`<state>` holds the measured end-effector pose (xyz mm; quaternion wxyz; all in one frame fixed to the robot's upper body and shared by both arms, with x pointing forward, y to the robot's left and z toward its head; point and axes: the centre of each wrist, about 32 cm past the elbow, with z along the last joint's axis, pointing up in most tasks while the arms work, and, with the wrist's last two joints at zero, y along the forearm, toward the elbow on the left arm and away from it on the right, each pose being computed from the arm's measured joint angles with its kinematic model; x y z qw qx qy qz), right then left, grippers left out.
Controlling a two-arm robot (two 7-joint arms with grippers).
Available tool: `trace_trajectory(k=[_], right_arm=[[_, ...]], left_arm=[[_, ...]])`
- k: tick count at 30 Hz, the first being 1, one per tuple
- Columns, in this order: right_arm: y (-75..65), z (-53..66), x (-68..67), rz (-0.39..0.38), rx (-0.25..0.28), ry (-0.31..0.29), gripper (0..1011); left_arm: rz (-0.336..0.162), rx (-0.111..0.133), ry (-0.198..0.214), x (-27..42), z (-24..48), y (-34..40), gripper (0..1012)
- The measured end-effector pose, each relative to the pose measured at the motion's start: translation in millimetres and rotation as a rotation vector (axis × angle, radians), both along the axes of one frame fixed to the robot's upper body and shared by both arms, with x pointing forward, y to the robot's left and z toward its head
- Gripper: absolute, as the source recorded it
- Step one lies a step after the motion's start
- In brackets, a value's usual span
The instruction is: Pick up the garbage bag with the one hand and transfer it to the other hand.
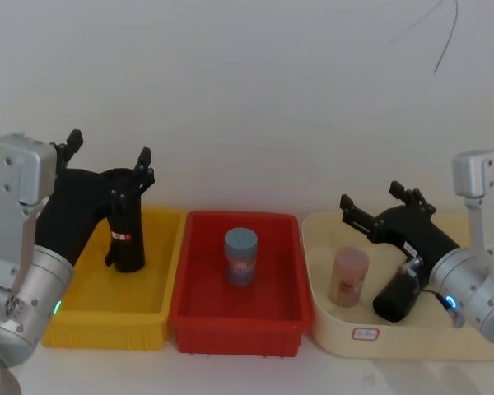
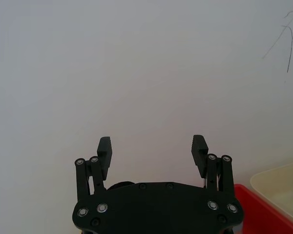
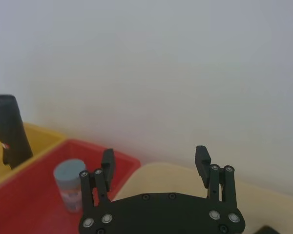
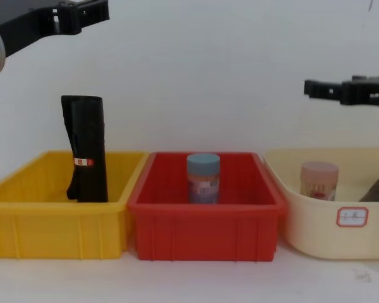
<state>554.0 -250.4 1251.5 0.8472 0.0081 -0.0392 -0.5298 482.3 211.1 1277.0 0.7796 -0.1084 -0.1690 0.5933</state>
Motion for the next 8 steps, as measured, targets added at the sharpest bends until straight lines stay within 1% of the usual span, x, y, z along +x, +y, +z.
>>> trace_trajectory(k=[8], right_arm=[[3.6,10.0,-5.6,0.012,0.016,-0.038,1000]], left_arm=[[0.0,0.0,0.0,0.0,0.0,0.0,1001]])
